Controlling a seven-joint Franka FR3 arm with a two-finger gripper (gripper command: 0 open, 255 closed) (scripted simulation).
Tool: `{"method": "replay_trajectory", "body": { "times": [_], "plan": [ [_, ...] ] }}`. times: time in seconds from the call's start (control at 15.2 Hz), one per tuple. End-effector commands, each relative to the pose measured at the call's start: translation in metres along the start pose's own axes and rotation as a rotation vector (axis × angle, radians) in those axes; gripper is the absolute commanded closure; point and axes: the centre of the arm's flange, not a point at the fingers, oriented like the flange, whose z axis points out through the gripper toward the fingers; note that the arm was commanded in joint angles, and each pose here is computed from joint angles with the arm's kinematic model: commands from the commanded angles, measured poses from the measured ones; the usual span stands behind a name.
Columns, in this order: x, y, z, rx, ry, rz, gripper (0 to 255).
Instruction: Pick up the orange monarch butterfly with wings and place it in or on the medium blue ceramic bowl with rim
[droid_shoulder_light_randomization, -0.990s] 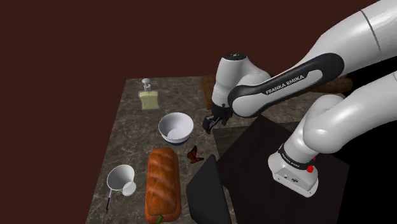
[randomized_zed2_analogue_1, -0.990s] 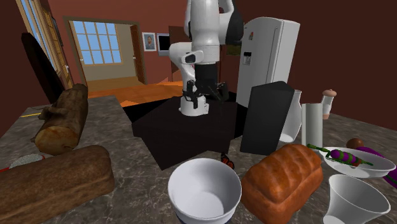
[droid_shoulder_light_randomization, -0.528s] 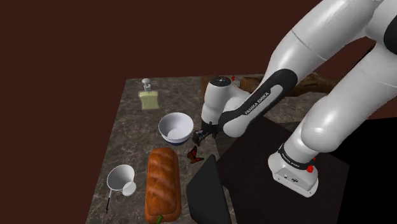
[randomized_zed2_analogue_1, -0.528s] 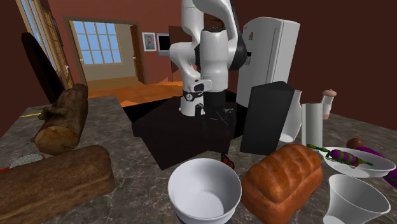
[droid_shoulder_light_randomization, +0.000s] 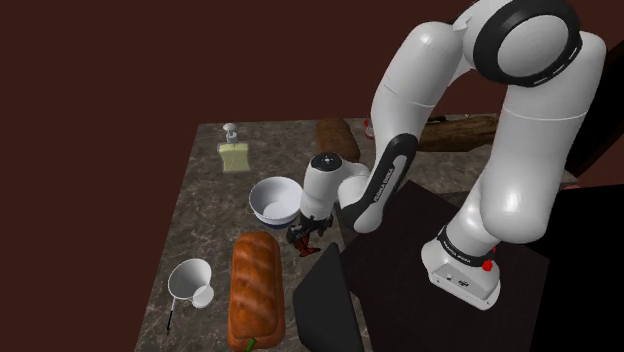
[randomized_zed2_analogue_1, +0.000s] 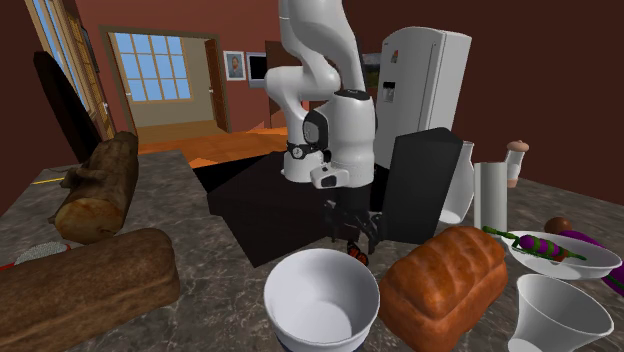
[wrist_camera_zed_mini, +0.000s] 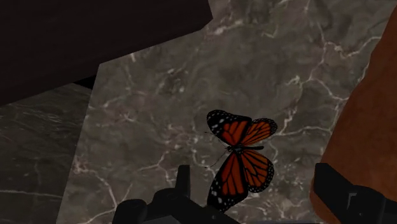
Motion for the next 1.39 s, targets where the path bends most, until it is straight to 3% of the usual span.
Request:
{"method": "replay_trajectory", "body": {
  "times": [0.0, 0.33, 0.86, 0.92, 1.32],
  "plan": [
    [-0.001, -0.002, 0.014, 0.0, 0.002, 0.002, 0],
    [-0.001, -0.002, 0.043, 0.0, 0.002, 0.002, 0],
    [-0.001, -0.002, 0.043, 0.0, 0.002, 0.002, 0],
    [-0.001, -0.002, 0.043, 0.0, 0.002, 0.002, 255],
    [-0.002, -0.002, 0.043, 0.0, 0.002, 0.002, 255]
  ]
}}
